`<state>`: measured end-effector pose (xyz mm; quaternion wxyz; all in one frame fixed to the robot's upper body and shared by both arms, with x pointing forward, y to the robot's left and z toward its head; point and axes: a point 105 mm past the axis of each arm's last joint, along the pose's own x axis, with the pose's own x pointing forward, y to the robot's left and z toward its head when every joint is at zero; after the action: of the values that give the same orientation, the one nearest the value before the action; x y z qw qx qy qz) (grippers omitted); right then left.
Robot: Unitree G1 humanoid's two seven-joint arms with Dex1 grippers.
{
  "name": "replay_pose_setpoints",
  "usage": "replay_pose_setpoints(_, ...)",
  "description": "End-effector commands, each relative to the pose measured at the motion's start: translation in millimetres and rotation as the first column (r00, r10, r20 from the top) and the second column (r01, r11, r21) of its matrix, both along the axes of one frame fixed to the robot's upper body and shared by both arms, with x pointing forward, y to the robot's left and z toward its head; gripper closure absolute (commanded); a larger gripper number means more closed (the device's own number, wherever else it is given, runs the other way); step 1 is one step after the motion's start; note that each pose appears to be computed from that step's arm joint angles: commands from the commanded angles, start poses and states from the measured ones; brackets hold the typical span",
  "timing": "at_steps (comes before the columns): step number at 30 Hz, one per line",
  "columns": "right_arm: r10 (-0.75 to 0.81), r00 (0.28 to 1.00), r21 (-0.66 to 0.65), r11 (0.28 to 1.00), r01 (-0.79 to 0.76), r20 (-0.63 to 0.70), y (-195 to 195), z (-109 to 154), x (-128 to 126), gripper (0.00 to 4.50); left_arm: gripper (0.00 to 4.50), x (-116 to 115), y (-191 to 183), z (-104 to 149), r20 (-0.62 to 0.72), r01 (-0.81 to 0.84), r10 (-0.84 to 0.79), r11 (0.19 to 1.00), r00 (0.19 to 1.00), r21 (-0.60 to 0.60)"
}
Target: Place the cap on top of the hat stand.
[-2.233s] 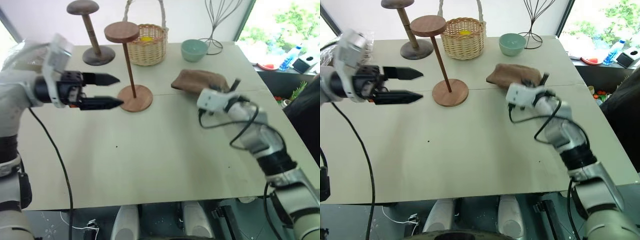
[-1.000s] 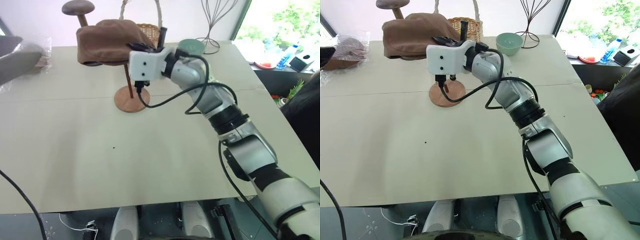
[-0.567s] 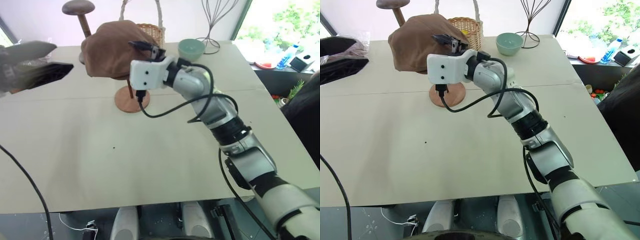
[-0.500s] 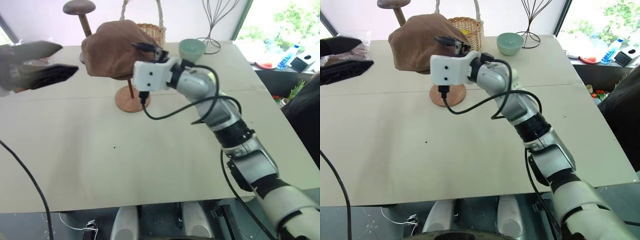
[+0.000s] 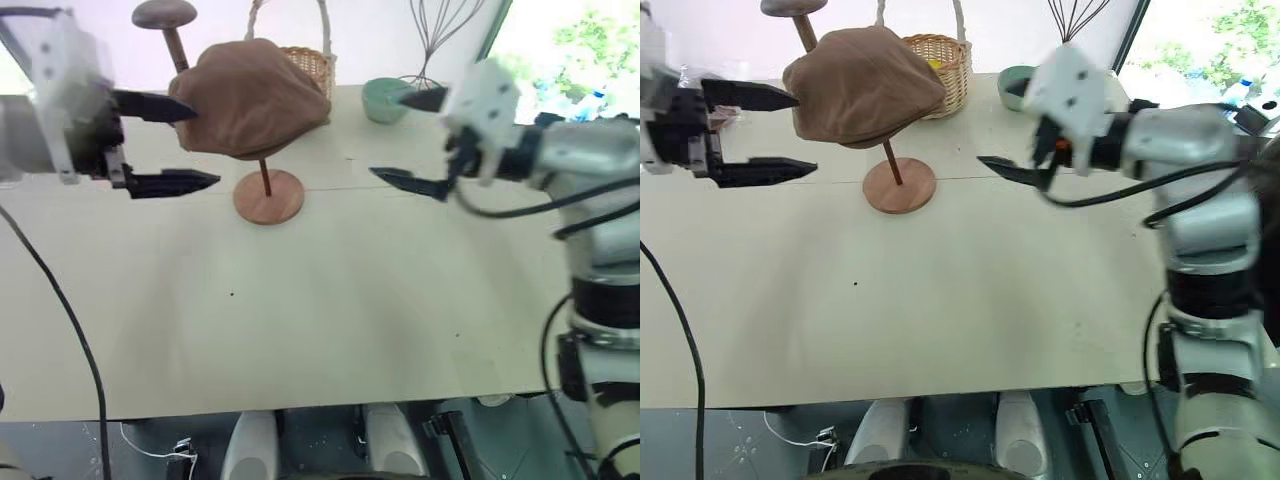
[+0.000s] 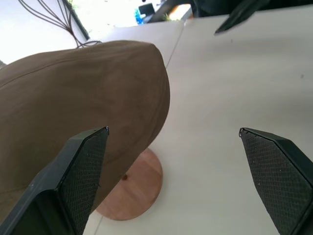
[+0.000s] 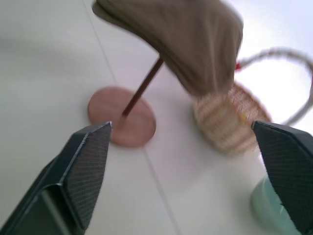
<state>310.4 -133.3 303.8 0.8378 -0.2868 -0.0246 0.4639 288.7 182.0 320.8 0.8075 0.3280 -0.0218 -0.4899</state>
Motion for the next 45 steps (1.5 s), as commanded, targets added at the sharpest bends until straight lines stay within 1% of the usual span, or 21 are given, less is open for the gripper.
replay_pose_setpoints(1,0.102,0.977,0.110,0.991,-0.082,-0.188,-3,27,-35,0.06,0.00,6,-15,-3,0.186,-0.016,-0.009,0.991,0.982,0.132)
replay_pose_setpoints(3,0.136,0.960,0.163,0.982,-0.097,-0.246,-5,38,-45,0.06,0.00,12,-24,-11,0.260,-0.035,-0.012,0.984,0.966,0.174)
replay_pose_setpoints(4,0.148,0.956,0.177,0.979,-0.105,-0.252,-5,43,-49,0.06,0.00,15,-28,-13,0.293,-0.045,-0.011,0.982,0.956,0.185)
replay_pose_setpoints(6,0.120,0.958,0.198,0.978,-0.069,-0.259,-7,50,-48,0.06,0.00,21,-44,-16,0.361,-0.067,0.008,0.986,0.933,0.153)
replay_pose_setpoints(8,0.072,0.965,0.191,0.981,-0.023,-0.252,-11,50,-42,0.06,0.00,29,-53,-15,0.418,-0.115,0.057,0.987,0.906,0.115)
replay_pose_setpoints(14,0.026,0.970,0.181,0.983,0.019,-0.241,-15,49,-36,0.06,0.00,41,-65,-19,0.541,-0.211,0.107,0.968,0.834,0.135)
replay_pose_setpoints(16,0.015,0.972,0.174,0.984,0.027,-0.235,-15,49,-34,0.06,0.00,45,-72,-21,0.594,-0.232,0.098,0.961,0.799,0.153)
replay_pose_setpoints(19,0.010,0.973,0.171,0.985,0.031,-0.232,-14,49,-33,0.06,0.00,49,-80,-22,0.632,-0.239,0.078,0.955,0.771,0.173)
replay_pose_setpoints(25,-0.015,0.976,0.200,0.978,0.059,-0.217,-15,54,-27,0.06,0.00,55,-85,-32,0.651,-0.244,0.047,0.946,0.757,0.216)
replay_pose_setpoints(28,-0.029,0.975,0.200,0.977,0.074,-0.222,-17,51,-25,0.00,0.80,54,-85,-30,0.655,-0.235,0.041,0.949,0.755,0.212)
replay_pose_setpoints(31,-0.034,0.975,0.195,0.978,0.078,-0.219,-18,49,-25,0.00,2.34,54,-80,-30,0.657,-0.241,0.041,0.946,0.752,0.217)
replay_pose_setpoints(32,-0.034,0.975,0.194,0.978,0.077,-0.218,-18,49,-25,0.00,2.79,54,-79,-30,0.658,-0.243,0.041,0.945,0.752,0.218)
replay_pose_setpoints(35,-0.025,0.976,0.197,0.978,0.069,-0.218,-18,48,-26,0.00,4.38,54,-74,-28,0.663,-0.251,0.045,0.943,0.747,0.219)
replay_pose_setpoints(36,-0.022,0.976,0.197,0.978,0.066,-0.217,-18,48,-26,0.00,4.46,54,-72,-28,0.666,-0.253,0.045,0.942,0.745,0.219)
replay_pose_setpoints(40,-0.015,0.976,0.202,0.978,0.060,-0.219,-18,46,-26,0.00,4.46,54,-66,-23,0.698,-0.258,0.035,0.941,0.716,0.218)
replay_pose_setpoints(45,-0.013,0.975,0.199,0.978,0.058,-0.220,-18,43,-25,0.00,4.46,51,-55,-7,0.750,-0.222,0.026,0.961,0.661,0.163)
